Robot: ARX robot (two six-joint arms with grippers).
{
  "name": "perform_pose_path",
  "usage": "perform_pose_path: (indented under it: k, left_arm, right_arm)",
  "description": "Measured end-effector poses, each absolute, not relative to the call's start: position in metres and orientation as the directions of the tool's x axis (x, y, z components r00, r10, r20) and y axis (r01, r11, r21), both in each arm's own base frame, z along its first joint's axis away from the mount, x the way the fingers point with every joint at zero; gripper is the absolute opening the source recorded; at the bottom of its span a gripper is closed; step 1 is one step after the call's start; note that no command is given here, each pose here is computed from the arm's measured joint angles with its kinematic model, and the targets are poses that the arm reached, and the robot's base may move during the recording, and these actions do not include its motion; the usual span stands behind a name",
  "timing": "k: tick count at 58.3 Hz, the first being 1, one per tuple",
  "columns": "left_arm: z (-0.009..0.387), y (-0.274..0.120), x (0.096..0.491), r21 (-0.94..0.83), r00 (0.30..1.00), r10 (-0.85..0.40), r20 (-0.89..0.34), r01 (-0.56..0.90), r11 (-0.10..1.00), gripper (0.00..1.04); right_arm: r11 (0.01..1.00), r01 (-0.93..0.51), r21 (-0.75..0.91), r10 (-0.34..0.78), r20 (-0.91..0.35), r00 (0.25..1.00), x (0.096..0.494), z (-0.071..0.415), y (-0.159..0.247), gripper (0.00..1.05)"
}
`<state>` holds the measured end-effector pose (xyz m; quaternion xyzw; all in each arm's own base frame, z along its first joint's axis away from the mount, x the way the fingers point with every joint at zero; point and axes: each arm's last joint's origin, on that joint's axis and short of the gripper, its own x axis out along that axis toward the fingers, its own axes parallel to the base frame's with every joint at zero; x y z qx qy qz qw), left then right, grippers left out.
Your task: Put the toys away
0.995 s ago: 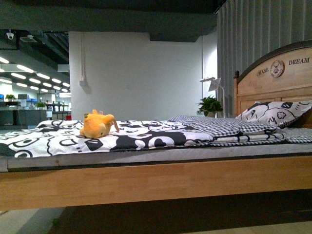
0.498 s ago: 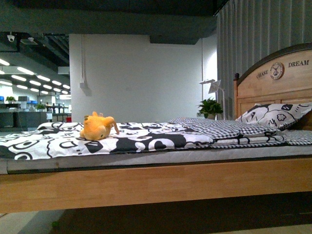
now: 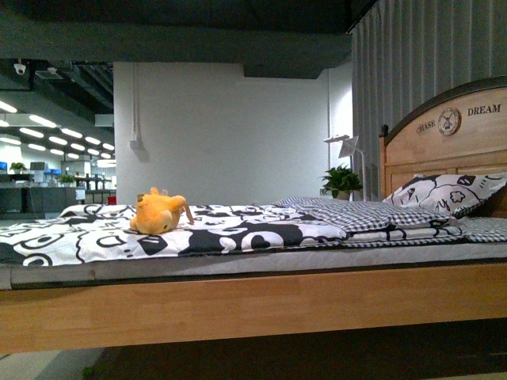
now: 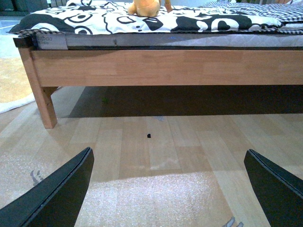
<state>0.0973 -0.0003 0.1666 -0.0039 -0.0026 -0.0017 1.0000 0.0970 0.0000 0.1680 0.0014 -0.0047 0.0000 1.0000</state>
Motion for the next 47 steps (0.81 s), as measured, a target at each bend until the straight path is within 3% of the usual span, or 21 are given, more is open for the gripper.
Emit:
perform_pose_path:
  k: [47]
  left_arm:
    - [0.1666,-0.0003,0.0973,-0.008,1.000,-0.003,0.005,0.003,1.000,0.98]
  right_arm:
    - [1.000,0.000,0.002,0.000,0.009,1.000,0.0970,0.1680,0.0000,0.98]
